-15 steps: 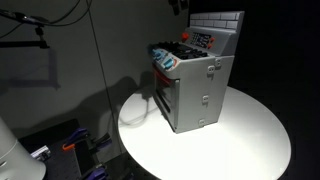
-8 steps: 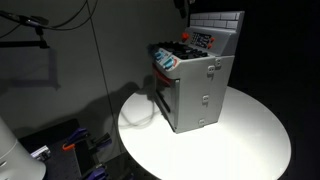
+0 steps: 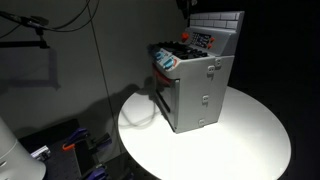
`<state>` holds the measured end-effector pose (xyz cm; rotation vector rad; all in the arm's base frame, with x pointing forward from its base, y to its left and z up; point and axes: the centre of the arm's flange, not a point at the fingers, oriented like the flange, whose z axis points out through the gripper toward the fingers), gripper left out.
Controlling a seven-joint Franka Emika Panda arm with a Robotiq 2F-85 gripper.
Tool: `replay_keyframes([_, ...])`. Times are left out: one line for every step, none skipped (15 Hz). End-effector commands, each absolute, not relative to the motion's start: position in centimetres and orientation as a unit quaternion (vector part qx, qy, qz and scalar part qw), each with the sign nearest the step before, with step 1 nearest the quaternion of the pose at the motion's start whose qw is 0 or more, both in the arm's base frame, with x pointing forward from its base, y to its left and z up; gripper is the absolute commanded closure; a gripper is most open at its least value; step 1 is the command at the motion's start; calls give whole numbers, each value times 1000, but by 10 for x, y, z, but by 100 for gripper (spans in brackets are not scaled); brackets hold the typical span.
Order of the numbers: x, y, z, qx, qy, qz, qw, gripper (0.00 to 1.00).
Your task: Press the top button on the right side of the stove
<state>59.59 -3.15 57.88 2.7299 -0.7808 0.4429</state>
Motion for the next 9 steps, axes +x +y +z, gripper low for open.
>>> replay_keyframes([609, -35, 573, 928, -292, 188, 137, 0])
replay_keyframes([613, -36, 570, 925, -297, 192, 136, 0])
replay_keyframes([616, -38, 567, 922, -302, 198, 139, 0])
replay_keyframes([619, -40, 564, 920, -306, 202, 141, 0])
replay_keyframes([623, -42, 560, 917, -311, 204, 145, 0])
replay_keyframes([627, -45, 555, 915, -316, 203, 147, 0])
replay_keyframes([630, -48, 551, 913, -321, 201, 150, 0])
replay_keyframes([633, -50, 547, 912, -324, 200, 152, 0])
replay_keyframes([636, -53, 543, 911, -329, 198, 152, 0])
